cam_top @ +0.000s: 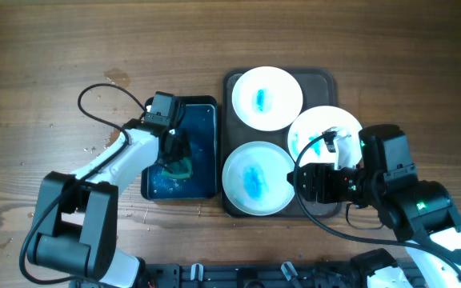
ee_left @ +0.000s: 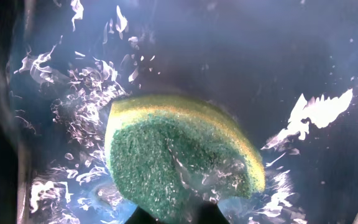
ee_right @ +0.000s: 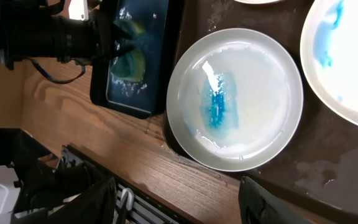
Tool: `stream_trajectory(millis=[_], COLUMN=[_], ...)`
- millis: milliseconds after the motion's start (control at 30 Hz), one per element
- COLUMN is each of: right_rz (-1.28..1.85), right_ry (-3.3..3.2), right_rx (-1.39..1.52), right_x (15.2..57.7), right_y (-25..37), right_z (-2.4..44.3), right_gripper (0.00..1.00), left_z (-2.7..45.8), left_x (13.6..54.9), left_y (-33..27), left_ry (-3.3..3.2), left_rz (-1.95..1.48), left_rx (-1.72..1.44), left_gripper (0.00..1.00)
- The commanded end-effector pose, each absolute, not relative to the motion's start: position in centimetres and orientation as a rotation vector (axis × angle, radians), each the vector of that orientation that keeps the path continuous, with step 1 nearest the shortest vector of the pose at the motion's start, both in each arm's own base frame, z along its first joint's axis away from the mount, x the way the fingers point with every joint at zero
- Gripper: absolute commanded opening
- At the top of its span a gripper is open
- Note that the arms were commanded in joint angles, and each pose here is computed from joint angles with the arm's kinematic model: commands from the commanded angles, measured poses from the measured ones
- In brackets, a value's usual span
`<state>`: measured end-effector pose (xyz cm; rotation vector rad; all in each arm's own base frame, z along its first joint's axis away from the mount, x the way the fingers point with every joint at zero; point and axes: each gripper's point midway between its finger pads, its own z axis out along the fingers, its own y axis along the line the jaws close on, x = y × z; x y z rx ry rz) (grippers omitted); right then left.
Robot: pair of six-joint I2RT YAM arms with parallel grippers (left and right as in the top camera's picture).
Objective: Clean dirty plates on tray and stack at the side
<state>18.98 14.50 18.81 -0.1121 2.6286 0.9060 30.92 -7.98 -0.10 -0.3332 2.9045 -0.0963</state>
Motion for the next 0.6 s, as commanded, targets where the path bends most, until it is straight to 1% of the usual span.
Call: stream_trajectory(millis=[0,33,67,100,133,233,267,300,333,367,400,433,467,567], right_rz=[0.898,0.898,0.897,0.897,0.886,0.826,0.824,0.822,0.822,0.82,0.82,0.819,0.819,0.82], right_ry=[2.634,2.634,2.634,2.635,2.64,2.694,2.706,2.715,2.727,2.734,2.739,2.743,2.743,2.741], right_rx=[-0.095,-0.095,-0.095,-0.095,-0.089,-0.059,-0.057,-0.055,-0.047,-0.045,-0.043,-0.042,-0.042,-0.042], right_x=[19.0,19.0,19.0,19.0,19.0,18.4,18.1,18.0,17.8,17.7,17.7,17.7,17.8,18.1], right_y=[14.4,14.4,14.4,14.4,14.3,13.5,13.4,13.4,13.3,13.3,13.3,13.3,13.3,13.4], right_z=[18.7,18.7,18.7,18.7,18.5,17.7,17.5,17.4,17.1,16.8,16.7,16.5,16.4,16.3], right_gripper=[0.64,0.64,0.64,0.64,0.64,0.65,0.65,0.65,0.66,0.66,0.66,0.66,0.66,0.66], left_z=[1.3,2.5,3.6,4.2,4.5,4.0,3.6,3.2,2.0,1.1,0.1,-0.9,-1.2,0.1], left_x=[30.5,30.6,30.5,30.1,29.3,26.7,26.1,25.5,24.4,23.4,22.7,22.3,22.3,24.4], left_y=[-7.5,-7.6,-7.8,-8.1,-8.5,-8.5,-8.5,-8.4,-8.4,-8.3,-8.2,-8.2,-8.2,-8.7], left_ry=[2.934,2.926,2.926,2.934,2.957,3.063,3.085,3.098,3.119,3.131,3.136,3.129,3.119,3.07], left_rz=[-0.054,-0.06,-0.079,-0.115,-0.151,-0.151,-0.139,-0.133,-0.118,-0.108,-0.103,-0.108,-0.115,-0.148], left_rx=[-0.337,-0.336,-0.334,-0.331,-0.329,-0.336,-0.343,-0.351,-0.386,-0.425,-0.447,-0.441,-0.439,-0.423], left_gripper=[0.15,0.39,0.66,0.97,1.0,1.0,0.98,0.86,0.67,0.51,0.4,0.25,0.04,0.04])
